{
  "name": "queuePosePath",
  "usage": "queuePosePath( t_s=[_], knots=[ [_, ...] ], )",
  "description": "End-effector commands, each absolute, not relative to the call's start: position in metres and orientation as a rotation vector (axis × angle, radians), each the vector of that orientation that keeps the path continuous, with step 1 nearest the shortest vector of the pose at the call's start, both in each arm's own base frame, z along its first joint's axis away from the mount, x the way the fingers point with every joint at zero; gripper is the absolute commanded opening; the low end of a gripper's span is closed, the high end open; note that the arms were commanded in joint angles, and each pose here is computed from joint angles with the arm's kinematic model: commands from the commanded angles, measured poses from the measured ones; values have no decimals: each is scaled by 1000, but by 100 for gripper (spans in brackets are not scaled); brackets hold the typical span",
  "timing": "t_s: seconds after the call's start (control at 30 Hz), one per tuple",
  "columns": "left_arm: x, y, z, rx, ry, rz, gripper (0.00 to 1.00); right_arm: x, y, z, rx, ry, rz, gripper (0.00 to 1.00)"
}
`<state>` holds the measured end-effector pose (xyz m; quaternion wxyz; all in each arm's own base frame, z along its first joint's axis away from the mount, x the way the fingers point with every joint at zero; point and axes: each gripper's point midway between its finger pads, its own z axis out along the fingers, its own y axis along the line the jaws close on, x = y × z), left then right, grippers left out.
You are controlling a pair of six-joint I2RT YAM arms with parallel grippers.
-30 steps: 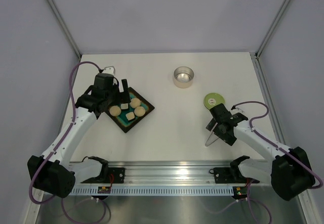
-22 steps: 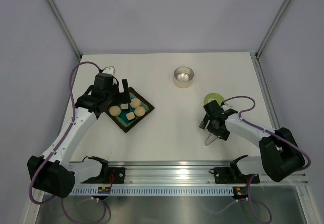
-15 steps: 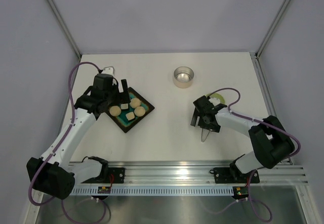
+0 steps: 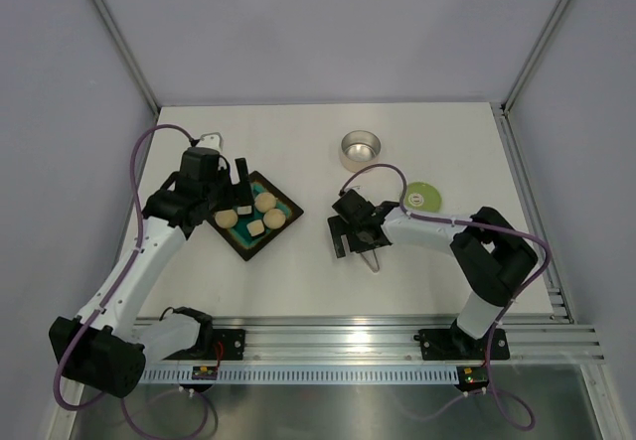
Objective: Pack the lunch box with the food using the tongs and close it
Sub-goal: Move the clamp to the center of the board.
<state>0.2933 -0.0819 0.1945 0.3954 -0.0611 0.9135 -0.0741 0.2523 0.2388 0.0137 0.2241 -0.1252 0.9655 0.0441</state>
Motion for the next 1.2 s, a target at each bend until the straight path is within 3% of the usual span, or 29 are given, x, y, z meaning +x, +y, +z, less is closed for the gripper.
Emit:
queuePosePath(
  t_s=[0.0,0.43,0.7,1.17],
  knots=[
    [292,-79,201,-170,2285,-186,99,262,256,30,-476,2583,207,100],
    [295,-80,201,-175,2280,-190,99,255,246,54,-476,2426,311,99],
    [297,-77,201,-212,2279,-175,99,249,223,35,-361,2526,160,99],
    [300,-79,198,-233,2304,-173,99,250,241,24,-376,2552,237,97]
  ],
)
